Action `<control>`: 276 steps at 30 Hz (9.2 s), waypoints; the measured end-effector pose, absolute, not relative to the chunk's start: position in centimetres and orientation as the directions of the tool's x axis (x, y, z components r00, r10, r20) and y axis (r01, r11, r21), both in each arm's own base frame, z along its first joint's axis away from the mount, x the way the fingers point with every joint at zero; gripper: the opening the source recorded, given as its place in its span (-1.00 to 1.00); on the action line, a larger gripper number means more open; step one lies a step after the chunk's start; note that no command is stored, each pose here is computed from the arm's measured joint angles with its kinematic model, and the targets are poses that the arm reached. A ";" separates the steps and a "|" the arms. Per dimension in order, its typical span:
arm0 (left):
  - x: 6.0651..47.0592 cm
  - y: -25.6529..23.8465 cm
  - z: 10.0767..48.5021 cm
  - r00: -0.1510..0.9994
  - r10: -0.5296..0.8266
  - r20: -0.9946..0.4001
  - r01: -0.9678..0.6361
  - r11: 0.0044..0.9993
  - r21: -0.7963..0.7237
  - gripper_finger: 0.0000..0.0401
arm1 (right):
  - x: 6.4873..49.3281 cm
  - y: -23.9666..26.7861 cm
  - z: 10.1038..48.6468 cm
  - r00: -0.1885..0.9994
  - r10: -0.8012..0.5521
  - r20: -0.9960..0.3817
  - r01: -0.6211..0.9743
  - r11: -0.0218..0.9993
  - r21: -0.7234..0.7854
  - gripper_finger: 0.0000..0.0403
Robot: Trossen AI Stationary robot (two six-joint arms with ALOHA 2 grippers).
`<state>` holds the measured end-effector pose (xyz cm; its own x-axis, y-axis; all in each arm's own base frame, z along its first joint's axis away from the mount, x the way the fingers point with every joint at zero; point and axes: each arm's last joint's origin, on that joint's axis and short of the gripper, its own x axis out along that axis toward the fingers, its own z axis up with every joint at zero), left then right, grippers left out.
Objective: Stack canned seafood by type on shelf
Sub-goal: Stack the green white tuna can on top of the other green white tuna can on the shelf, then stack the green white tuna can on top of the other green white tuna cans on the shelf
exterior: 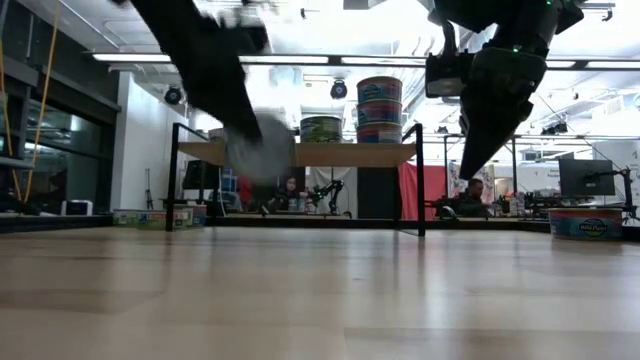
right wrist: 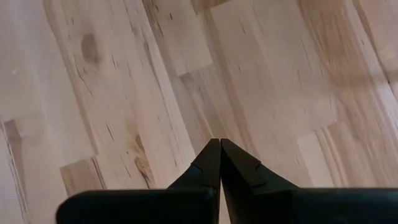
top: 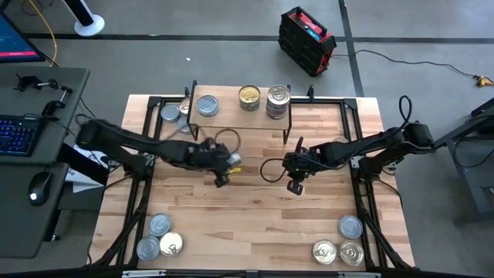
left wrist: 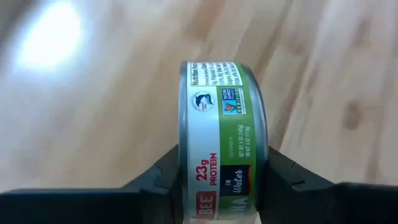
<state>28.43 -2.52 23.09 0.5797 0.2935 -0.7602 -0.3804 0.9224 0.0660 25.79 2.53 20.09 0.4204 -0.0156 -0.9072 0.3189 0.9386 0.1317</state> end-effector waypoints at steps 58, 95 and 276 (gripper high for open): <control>23.4 8.9 28.0 0.319 0.815 -0.484 -0.025 0.517 0.855 -0.02 | 26.9 0.9 20.6 0.522 -0.091 -0.848 0.396 0.906 0.147 -1.00; 21.7 11.1 29.3 0.336 0.651 -0.680 -0.168 0.752 0.637 -0.01 | 27.0 0.9 20.7 0.530 -0.095 -0.843 0.420 0.893 0.164 -1.00; 27.9 -3.9 12.1 0.717 -0.084 -0.692 0.067 0.996 -0.052 -1.00 | 38.1 3.6 14.6 0.493 0.193 -0.848 0.010 0.974 0.227 -1.00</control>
<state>27.93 -3.86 12.15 0.7171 -0.0840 -0.6918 0.0670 0.9964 -0.0515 38.10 3.65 14.64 0.4932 0.1927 -0.8483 0.0101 0.9738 0.2271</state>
